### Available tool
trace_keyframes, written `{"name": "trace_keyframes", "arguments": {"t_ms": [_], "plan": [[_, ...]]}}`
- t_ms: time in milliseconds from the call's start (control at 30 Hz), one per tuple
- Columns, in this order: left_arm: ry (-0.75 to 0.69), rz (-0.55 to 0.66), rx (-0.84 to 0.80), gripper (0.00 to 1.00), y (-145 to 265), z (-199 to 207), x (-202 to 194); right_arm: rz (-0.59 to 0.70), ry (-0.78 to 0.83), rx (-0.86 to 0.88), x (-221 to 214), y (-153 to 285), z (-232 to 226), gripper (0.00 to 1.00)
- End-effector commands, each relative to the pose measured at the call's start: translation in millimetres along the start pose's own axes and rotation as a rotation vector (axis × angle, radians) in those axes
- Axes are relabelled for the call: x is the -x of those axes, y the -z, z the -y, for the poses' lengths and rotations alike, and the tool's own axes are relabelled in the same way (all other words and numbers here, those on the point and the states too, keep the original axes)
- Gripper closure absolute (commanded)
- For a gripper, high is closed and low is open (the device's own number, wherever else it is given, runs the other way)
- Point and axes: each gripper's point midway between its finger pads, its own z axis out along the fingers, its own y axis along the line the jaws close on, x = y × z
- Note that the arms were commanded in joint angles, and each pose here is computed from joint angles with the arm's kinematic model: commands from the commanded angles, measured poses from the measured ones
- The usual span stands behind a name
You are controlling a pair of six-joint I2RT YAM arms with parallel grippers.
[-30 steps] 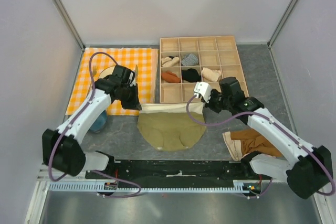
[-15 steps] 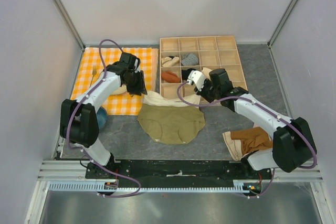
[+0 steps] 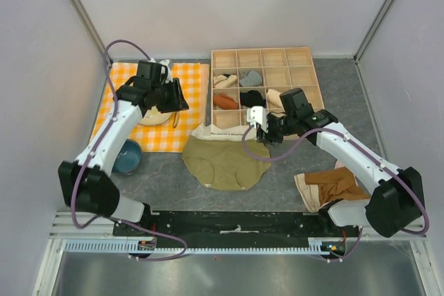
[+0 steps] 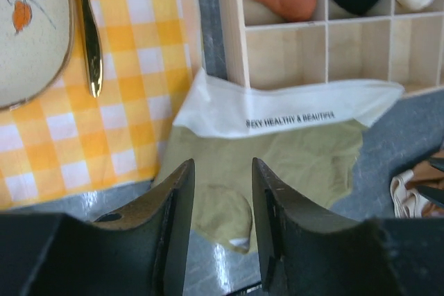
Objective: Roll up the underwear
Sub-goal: Flatten out the underwear at the corner of the board, then fold the underwear at the corner of the board.
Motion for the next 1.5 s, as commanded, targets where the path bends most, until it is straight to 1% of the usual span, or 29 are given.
{"name": "trace_keyframes", "arguments": {"t_ms": [0, 33, 100, 133, 167, 200, 233, 267, 300, 333, 367, 400, 433, 500, 567, 600, 733, 867, 1100, 1133, 1167, 1233, 1267, 1333, 1367, 1467], "plan": [[-0.024, 0.075, -0.097, 0.54, 49.1, 14.0, -22.8, 0.036, 0.254, 0.451, -20.7, 2.6, -100.3, 0.53], [-0.009, 0.072, -0.115, 0.54, 56.8, 13.0, -40.5, 0.005, 0.267, 0.467, -28.9, -0.5, -105.1, 0.52], [0.043, 0.056, -0.137, 0.54, 62.1, 13.0, -59.8, -0.002, 0.299, 0.508, -34.3, -7.2, -120.6, 0.49], [0.072, 0.016, -0.138, 0.54, 57.3, 8.0, -81.4, -0.007, 0.308, 0.516, -36.0, -9.6, -124.4, 0.48], [0.087, 0.041, -0.161, 0.54, 67.0, 10.7, -87.7, -0.009, 0.307, 0.529, -38.2, -12.2, -131.3, 0.47], [0.129, 0.046, -0.18, 0.54, 67.7, 12.6, -93.0, -0.003, 0.317, 0.539, -33.2, -18.8, -137.5, 0.46], [0.157, 0.005, -0.189, 0.53, 62.1, 9.4, -112.9, -0.004, 0.318, 0.548, -32.1, -21.7, -142.1, 0.46], [0.165, 0.026, -0.209, 0.53, 69.4, 11.5, -117.9, -0.003, 0.317, 0.563, -31.3, -24.8, -147.2, 0.46], [0.197, 0.022, -0.21, 0.53, 69.6, 10.6, -123.9, 0.001, 0.332, 0.587, -27.3, -31.1, -156.3, 0.46], [0.218, 0.003, -0.203, 0.52, 65.2, 5.7, -137.2, -0.009, 0.312, 0.599, -26.8, -34.3, -162.0, 0.46], [0.23, 0.003, -0.201, 0.52, 65.1, 3.7, -141.8, -0.036, 0.323, 0.594, -30.2, -38.1, -163.2, 0.46], [0.242, 0.013, -0.205, 0.52, 67.3, 3.5, -144.4, -0.039, 0.345, 0.595, -26.2, -47.6, -170.0, 0.46], [0.246, -0.001, -0.205, 0.52, 65.0, 2.0, -150.7, -0.063, 0.321, 0.58, -27.5, -51.5, -171.7, 0.46], [0.25, -0.001, -0.196, 0.51, 65.2, 0.0, -152.7, -0.076, 0.348, 0.582, -26.6, -61.1, -179.5, 0.46], [0.252, -0.002, -0.192, 0.51, 66.0, -0.6, -153.4, -0.096, 0.341, 0.57, -26.2, -66.7, -184.1, 0.46], [0.252, 0.001, -0.192, 0.51, 66.5, -0.5, -152.7, -0.103, 0.369, 0.552, -24.2, -72.4, -185.0, 0.46], [0.267, 0.0, -0.191, 0.51, 68.0, -1.6, -157.5, -0.144, 0.388, 0.519, -24.5, -86.4, -186.8, 0.46], [0.285, -0.043, -0.17, 0.51, 68.0, -5.1, -168.4, -0.183, 0.375, 0.471, -25.8, -100.8, -185.1, 0.48], [0.279, -0.045, -0.156, 0.5, 70.2, -7.6, -171.1, -0.233, 0.367, 0.446, -41.2, -107.6, -185.4, 0.52], [0.284, -0.044, -0.152, 0.5, 70.4, -8.4, -171.3, -0.242, 0.361, 0.443, -43.7, -107.8, -185.4, 0.54], [0.288, -0.043, -0.152, 0.5, 70.6, -8.1, -171.1, -0.247, 0.355, 0.442, -44.8, -107.4, -185.8, 0.58], [0.291, -0.045, -0.149, 0.5, 70.5, -8.9, -172.9, -0.248, 0.349, 0.445, -45.7, -106.5, -187.3, 0.64], [0.296, -0.045, -0.147, 0.5, 70.6, -9.1, -173.3, -0.249, 0.35, 0.449, -46.0, -105.8, -188.9, 0.71], [0.3, -0.043, -0.151, 0.5, 70.8, -9.2, -174.7, -0.256, 0.352, 0.465, -47.6, -104.4, -192.8, 0.79], [0.305, -0.046, -0.151, 0.5, 70.5, -9.2, -175.6, -0.26, 0.352, 0.49, -49.0, -102.5, -198.8, 0.87], [0.323, -0.054, -0.164, 0.5, 70.2, -7.4, -179.7, -0.261, 0.342, 0.536, -47.9, -97.7, -210.9, 0.99]]}}
